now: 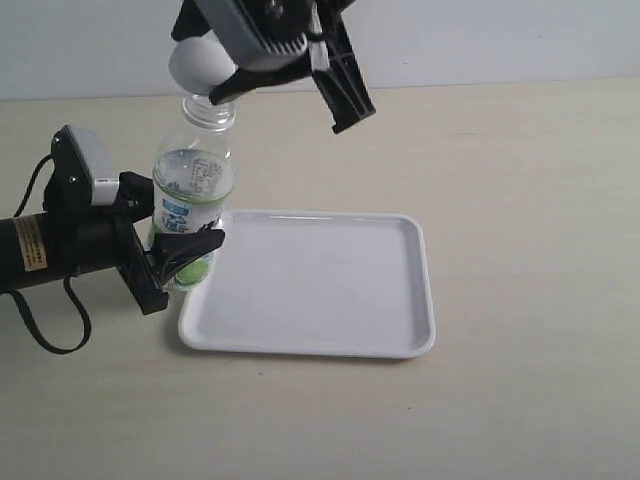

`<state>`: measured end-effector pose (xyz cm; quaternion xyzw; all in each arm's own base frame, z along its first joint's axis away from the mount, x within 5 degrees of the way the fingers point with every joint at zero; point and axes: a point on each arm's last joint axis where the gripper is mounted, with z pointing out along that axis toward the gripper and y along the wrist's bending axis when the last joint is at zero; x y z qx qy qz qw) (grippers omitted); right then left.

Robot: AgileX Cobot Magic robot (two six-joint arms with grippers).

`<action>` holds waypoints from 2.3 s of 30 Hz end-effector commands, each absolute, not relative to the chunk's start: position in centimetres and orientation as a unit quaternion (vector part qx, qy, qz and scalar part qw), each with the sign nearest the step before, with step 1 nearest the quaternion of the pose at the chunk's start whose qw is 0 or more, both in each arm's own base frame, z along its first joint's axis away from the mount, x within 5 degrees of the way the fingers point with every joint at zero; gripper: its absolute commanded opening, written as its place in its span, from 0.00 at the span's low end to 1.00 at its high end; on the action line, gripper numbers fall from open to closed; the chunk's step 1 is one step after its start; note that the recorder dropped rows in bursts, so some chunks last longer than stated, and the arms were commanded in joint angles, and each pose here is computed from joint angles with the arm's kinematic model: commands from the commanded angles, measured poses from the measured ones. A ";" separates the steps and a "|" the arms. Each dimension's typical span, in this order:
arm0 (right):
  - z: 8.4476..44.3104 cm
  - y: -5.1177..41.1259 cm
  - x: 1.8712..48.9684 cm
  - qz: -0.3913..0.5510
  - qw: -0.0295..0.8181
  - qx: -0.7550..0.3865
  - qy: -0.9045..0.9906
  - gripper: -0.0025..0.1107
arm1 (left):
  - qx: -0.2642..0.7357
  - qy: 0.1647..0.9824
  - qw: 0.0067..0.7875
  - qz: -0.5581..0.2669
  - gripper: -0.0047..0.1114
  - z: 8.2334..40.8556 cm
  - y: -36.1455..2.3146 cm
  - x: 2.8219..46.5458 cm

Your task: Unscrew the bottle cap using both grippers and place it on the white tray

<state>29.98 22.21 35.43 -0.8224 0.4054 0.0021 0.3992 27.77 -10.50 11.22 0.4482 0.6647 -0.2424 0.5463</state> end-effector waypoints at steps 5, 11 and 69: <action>36.7 19.2 30.0 0.050 0.353 -0.526 0.772 0.02 | 0.344 0.697 0.592 -0.214 0.04 11.7 -9.5 28.8; 29.5 19.0 31.7 0.043 0.228 -0.362 0.903 0.02 | 0.298 0.705 0.607 -0.215 0.04 11.2 -8.5 29.0; 12.9 21.6 35.6 0.052 0.133 -0.312 0.939 0.71 | 0.282 0.736 0.575 -0.219 0.84 9.0 -8.2 28.0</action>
